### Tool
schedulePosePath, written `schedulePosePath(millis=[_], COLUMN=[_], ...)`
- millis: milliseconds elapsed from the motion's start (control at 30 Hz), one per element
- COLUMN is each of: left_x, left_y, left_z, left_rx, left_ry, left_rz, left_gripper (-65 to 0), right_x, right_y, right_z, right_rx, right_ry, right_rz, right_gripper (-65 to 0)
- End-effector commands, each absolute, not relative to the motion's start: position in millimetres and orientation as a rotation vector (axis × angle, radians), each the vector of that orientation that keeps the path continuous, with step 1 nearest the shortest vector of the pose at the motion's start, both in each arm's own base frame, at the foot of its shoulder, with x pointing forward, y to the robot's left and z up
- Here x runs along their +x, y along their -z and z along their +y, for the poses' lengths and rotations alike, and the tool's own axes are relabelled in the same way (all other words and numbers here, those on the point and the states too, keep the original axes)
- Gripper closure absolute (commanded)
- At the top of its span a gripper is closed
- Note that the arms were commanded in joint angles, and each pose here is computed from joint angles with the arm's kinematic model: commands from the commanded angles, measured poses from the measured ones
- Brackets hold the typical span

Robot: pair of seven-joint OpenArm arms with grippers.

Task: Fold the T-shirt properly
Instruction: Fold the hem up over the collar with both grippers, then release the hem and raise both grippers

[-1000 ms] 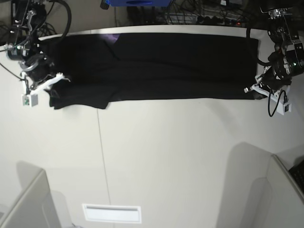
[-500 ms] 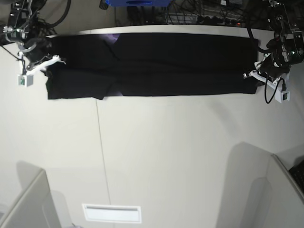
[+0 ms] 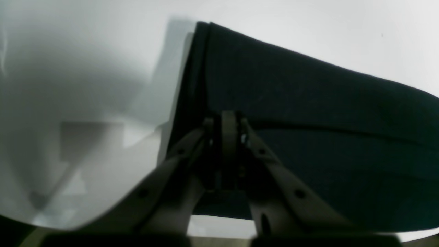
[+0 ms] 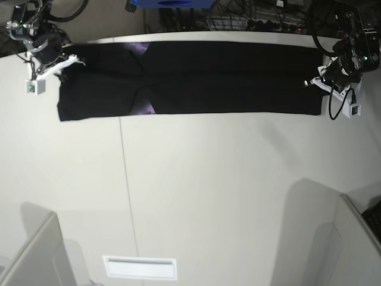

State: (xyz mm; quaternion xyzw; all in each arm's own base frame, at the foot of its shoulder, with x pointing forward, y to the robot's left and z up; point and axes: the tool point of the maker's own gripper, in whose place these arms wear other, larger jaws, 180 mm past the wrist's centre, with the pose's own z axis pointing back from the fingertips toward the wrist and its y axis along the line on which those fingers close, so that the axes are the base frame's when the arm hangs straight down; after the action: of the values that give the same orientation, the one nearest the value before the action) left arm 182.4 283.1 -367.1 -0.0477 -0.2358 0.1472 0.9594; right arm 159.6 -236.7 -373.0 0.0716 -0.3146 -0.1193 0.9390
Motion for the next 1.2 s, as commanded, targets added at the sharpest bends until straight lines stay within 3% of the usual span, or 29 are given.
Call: schedulePosePath(millis=[0,600,833,967,1000,1167], left_x=[186.0,180.2,179.8,174.0,173.8,171.1], left_y=[359.3,354.4,354.1,355.8,356.2,357.0], left_z=[287.5,305.7,307.9,308.2,308.4,309.3], left_rx=[-0.080,-0.036,-0.030,-0.028,-0.028,-0.025], left_ry=[-0.283,-0.302,-0.308,-0.307,-0.308,-0.310], left_rz=[-0.505,-0.507,-0.508,-0.495,-0.494,-0.488], left_gripper=[0.0,0.0,0.0,0.0,-2.0,-38.8], right_x=[161.5,156.3,145.0,143.7,143.7,143.7], right_y=[366.0,370.8,378.9,379.1,379.1,379.1], right_z=[-237.5,-237.1,-233.8,-234.4,-234.4,-234.6], right_rx=[0.140,0.140,0.149,0.147,0.147,0.147], right_ry=[0.224,0.247,0.242,0.244,0.244,0.245], right_rz=[-0.668,-0.654,-0.568,-0.567,-0.567,-0.567], right_gripper=[0.0,0.0,0.0,-8.7,-8.4,-9.0])
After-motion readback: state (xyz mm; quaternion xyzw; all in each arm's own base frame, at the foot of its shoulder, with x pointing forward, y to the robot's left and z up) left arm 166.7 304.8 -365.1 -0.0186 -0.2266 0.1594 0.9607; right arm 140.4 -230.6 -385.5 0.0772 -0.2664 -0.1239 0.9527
